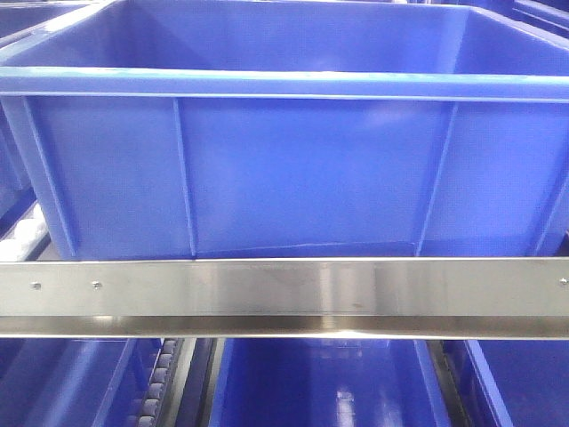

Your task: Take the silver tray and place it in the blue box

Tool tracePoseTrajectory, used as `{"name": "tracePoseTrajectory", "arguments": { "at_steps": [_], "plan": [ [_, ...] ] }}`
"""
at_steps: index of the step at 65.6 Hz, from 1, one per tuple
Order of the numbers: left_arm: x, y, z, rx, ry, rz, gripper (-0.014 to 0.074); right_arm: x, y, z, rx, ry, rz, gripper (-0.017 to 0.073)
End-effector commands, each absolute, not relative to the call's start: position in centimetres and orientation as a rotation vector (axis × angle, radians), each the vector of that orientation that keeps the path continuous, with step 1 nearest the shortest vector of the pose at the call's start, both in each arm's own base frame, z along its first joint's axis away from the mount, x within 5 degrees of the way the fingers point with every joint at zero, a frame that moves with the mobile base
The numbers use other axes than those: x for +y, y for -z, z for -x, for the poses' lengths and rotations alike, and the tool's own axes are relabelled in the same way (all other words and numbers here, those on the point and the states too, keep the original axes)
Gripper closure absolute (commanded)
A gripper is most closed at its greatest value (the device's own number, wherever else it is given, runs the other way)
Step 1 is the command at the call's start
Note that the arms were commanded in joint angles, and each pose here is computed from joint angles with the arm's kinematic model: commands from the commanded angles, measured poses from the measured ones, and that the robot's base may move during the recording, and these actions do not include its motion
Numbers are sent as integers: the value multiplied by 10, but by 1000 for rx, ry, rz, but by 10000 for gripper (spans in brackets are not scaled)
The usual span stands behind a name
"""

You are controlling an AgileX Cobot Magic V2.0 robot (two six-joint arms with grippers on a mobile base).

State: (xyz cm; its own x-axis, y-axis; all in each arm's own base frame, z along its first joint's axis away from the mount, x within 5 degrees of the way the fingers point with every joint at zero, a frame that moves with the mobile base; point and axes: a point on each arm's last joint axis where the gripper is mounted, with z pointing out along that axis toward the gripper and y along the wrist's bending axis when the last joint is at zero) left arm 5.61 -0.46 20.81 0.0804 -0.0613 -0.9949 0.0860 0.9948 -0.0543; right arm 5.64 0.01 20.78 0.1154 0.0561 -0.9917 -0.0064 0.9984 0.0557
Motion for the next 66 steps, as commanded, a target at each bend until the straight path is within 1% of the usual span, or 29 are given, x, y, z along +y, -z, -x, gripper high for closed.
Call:
{"name": "tracePoseTrajectory", "arguments": {
  "at_steps": [1, 66],
  "plan": [
    [-3, -220, -53, 1329, 117, -2, 691, 0, -216, -53, 1346, -40, -32, 510],
    [-3, -221, -52, 1312, 104, -15, 692, 0, -216, -53, 1346, -40, -32, 510]
  ]
}}
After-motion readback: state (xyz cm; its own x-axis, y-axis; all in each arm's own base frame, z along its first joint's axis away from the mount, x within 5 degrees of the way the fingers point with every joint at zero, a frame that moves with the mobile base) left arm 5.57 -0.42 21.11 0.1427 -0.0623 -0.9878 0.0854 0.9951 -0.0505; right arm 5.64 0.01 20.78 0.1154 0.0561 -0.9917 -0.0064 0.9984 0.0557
